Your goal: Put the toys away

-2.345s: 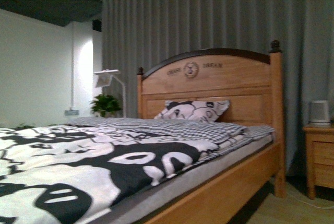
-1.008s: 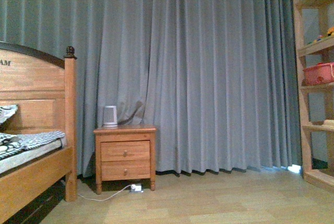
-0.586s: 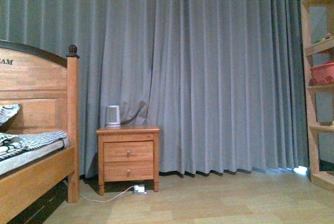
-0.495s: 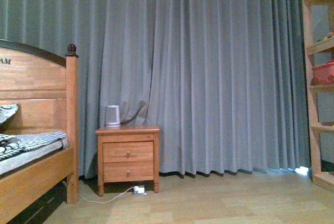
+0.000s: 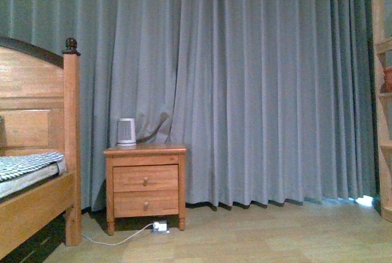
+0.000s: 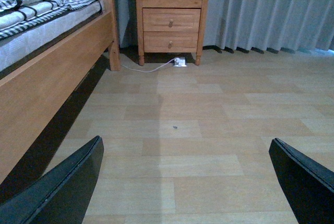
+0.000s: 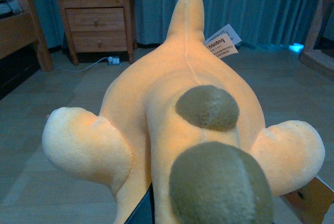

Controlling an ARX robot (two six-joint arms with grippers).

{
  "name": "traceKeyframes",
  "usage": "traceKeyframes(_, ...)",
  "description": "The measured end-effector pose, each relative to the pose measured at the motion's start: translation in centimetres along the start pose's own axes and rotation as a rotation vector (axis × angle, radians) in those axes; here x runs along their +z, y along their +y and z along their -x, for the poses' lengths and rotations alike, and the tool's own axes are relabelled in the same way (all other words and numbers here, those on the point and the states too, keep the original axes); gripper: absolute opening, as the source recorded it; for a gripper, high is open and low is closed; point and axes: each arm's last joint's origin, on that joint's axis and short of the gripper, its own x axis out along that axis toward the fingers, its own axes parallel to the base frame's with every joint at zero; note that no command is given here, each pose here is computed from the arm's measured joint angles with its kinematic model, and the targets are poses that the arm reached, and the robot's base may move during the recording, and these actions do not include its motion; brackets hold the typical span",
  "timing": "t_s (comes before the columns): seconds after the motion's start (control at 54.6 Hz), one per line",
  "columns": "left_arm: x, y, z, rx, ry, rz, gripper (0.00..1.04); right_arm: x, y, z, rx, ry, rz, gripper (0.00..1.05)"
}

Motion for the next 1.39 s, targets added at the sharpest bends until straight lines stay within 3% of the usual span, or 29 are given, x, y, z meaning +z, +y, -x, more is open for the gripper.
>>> traceKeyframes(1.393,0.0,0.0,0.0,0.0,0.0,0.0,0.98,0.0,-0.01,0.0,-0.002,0.0,0.0,0.07)
